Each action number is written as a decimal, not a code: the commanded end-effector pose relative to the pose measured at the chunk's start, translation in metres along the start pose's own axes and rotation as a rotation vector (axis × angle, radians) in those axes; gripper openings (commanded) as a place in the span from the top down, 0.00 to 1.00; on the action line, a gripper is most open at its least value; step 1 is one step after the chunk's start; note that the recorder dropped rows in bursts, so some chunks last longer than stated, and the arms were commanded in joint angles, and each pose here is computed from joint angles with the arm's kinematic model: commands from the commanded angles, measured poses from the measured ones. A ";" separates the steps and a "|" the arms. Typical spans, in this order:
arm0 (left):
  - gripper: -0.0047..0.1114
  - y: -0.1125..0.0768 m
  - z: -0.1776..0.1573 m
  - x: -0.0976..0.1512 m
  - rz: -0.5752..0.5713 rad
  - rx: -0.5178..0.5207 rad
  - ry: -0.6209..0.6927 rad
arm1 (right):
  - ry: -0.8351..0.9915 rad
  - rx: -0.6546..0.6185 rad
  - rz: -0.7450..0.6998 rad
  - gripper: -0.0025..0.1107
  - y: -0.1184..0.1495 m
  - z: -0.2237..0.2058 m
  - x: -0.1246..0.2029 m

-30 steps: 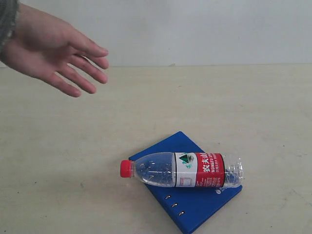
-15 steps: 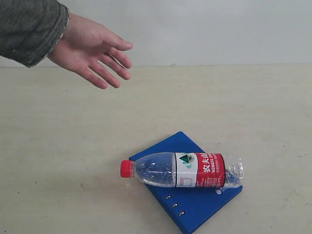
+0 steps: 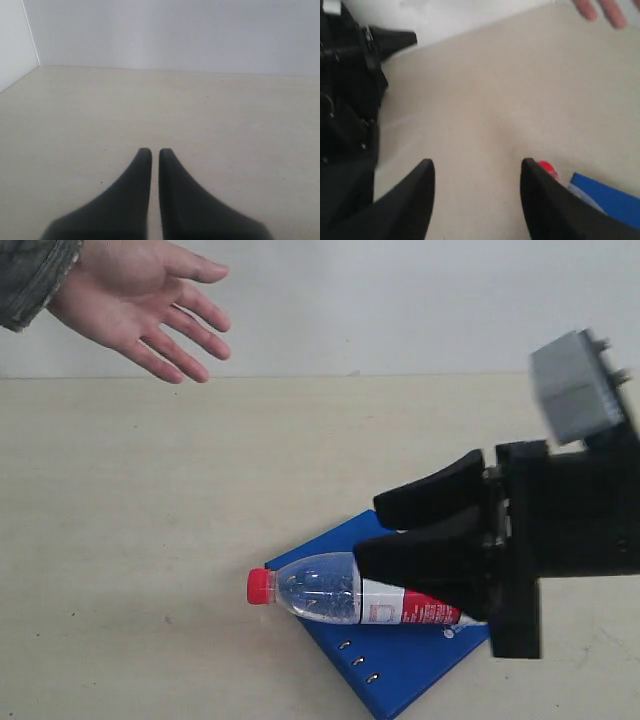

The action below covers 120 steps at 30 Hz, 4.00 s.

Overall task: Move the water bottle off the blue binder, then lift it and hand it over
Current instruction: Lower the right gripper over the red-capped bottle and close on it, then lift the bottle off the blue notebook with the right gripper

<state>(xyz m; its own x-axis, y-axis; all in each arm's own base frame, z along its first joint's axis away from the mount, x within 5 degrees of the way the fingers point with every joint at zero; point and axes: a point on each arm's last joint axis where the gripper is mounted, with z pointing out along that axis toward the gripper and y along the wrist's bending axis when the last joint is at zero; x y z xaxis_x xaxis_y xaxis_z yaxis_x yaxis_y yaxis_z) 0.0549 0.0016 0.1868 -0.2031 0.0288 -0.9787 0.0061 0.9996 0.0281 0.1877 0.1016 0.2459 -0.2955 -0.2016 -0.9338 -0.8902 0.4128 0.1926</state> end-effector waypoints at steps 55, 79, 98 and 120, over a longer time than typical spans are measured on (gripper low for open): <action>0.91 0.000 0.000 -0.001 -0.001 -0.001 -0.011 | 1.098 0.299 -0.857 0.40 0.074 0.171 0.026; 0.91 0.000 0.000 -0.001 -0.001 -0.001 -0.011 | 0.974 0.263 -0.787 0.40 0.011 0.198 0.048; 0.91 0.000 0.000 -0.001 -0.001 -0.001 -0.011 | 1.041 0.402 -0.873 0.86 -0.003 0.195 0.048; 0.91 0.000 0.000 -0.001 -0.001 -0.001 -0.011 | 0.756 1.027 -0.563 0.98 -0.071 0.105 -0.042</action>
<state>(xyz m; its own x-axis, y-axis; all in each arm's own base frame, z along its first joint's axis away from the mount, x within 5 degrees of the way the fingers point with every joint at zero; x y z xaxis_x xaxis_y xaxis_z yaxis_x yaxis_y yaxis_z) 0.0549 0.0016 0.1868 -0.2031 0.0288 -0.9787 0.0061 0.9996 0.0281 0.2844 0.2001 0.2295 -0.3056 -0.8977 -0.3174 -0.4980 0.4348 -0.7503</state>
